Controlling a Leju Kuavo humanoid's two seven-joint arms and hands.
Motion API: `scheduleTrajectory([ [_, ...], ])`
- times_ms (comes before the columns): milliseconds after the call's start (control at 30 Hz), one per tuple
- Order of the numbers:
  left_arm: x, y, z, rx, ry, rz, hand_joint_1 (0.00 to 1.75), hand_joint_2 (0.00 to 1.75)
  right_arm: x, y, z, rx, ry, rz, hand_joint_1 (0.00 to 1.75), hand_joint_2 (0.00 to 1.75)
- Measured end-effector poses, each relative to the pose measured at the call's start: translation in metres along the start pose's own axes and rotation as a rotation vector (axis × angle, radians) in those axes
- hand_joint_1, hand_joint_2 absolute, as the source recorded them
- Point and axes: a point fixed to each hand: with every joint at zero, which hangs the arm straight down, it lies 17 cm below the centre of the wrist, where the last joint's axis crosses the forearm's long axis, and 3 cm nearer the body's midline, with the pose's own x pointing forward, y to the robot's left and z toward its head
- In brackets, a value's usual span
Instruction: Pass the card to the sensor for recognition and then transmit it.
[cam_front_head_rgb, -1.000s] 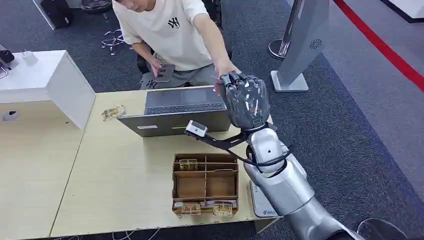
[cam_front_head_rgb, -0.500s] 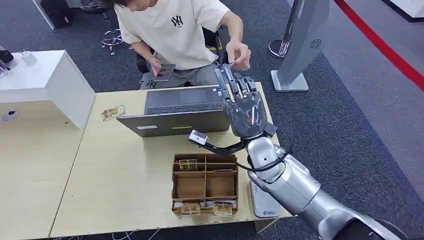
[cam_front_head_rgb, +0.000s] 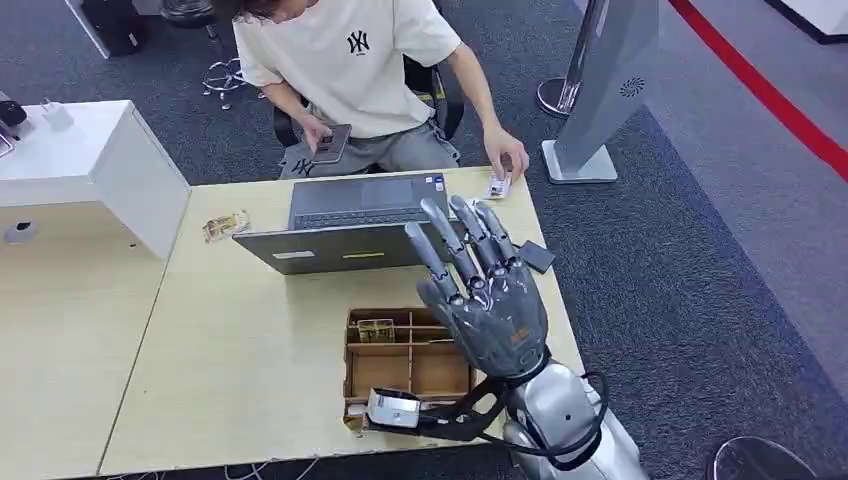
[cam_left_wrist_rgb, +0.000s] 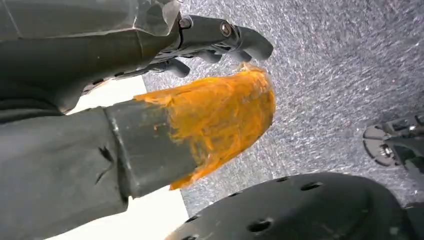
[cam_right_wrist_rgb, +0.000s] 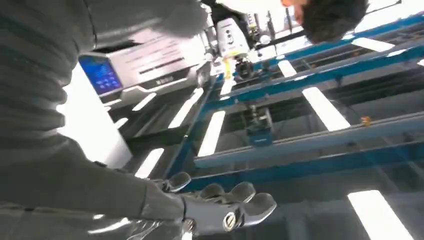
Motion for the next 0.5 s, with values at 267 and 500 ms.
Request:
scheduleTrajectory([
  [267,0.005,-0.006,0.001,-0.007,-0.007,0.019,0.00,0.00,0.010,0.003,0.031,0.045,0.047,-0.074,0.35,1.75],
  [500,0.008,-0.010,0.001,-0.004,-0.012,0.022,0.00,0.00,0.010,0.049,0.072,0.206,0.148,-0.090,0.38,1.75],
])
